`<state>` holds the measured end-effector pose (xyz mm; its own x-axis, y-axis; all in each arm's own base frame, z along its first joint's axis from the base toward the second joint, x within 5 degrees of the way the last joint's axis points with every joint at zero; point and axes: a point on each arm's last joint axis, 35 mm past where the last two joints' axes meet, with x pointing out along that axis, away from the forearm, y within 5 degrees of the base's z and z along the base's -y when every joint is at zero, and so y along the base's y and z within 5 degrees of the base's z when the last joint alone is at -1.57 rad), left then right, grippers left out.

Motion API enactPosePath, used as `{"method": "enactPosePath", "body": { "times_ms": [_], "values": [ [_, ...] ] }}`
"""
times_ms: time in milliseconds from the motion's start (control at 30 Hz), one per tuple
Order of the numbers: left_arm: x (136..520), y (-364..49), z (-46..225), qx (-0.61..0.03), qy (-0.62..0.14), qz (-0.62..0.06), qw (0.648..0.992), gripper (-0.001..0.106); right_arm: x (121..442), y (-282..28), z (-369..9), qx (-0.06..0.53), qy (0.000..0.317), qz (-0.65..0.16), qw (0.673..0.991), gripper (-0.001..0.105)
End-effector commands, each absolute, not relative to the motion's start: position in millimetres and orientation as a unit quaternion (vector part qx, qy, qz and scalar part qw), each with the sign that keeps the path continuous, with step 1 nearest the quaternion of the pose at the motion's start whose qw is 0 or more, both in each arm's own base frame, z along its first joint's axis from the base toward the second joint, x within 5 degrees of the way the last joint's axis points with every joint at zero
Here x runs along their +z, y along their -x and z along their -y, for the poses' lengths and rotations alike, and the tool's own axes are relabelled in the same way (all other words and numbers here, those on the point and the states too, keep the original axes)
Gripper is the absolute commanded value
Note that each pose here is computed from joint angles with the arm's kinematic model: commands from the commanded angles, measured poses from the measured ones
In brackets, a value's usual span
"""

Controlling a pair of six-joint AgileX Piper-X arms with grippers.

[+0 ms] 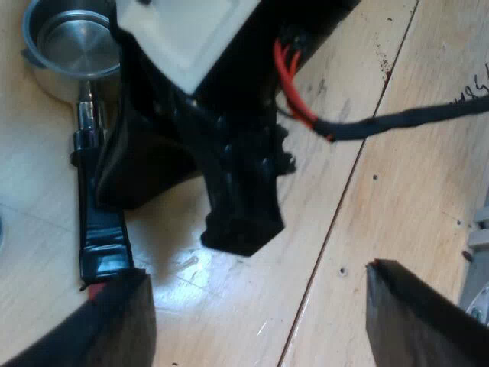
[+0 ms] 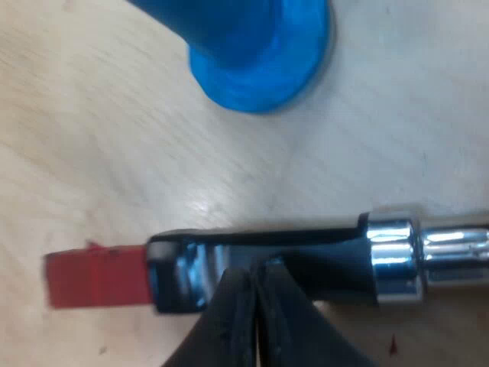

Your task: Put the handle in the coffee machine

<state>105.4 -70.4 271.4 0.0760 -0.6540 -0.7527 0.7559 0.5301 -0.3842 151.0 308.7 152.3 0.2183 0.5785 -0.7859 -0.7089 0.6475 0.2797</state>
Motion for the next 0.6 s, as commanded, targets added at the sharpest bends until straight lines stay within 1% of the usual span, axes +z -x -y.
{"method": "enactPosePath", "body": {
  "times_ms": [33,100,167,267,300,367,467,500,533,567,600],
  "values": [
    [272,-105,69,-0.472,-0.064,-0.479,0.737,0.062,170,-149,-303,0.410,0.080,-0.452,0.788,0.000],
    [272,-105,69,-0.471,-0.066,-0.479,0.738,0.062,177,-148,-297,0.396,0.101,-0.446,0.797,0.000],
    [272,-105,69,-0.468,-0.068,-0.479,0.739,0.062,187,-146,-287,0.374,0.146,-0.427,0.810,0.000],
    [273,-107,70,-0.469,-0.069,-0.471,0.744,0.062,205,-143,-276,0.357,0.179,-0.404,0.823,0.000],
    [273,-107,70,-0.469,-0.069,-0.469,0.745,0.062,208,-143,-274,0.354,0.183,-0.400,0.825,0.000],
    [274,-109,71,-0.470,-0.069,-0.461,0.749,0.062,224,-140,-265,0.343,0.196,-0.382,0.836,0.000],
    [275,-111,72,-0.472,-0.071,-0.447,0.756,0.062,240,-137,-253,0.333,0.195,-0.373,0.844,0.001],
    [276,-112,72,-0.472,-0.071,-0.443,0.758,0.062,243,-136,-251,0.332,0.195,-0.372,0.845,0.003],
    [277,-113,73,-0.473,-0.072,-0.437,0.762,0.062,248,-134,-248,0.329,0.198,-0.373,0.844,0.008],
    [277,-115,73,-0.473,-0.071,-0.431,0.765,0.062,253,-132,-244,0.326,0.202,-0.376,0.844,0.017],
    [278,-115,74,-0.473,-0.070,-0.428,0.767,0.062,256,-132,-243,0.325,0.203,-0.376,0.844,0.021]
  ]
}}
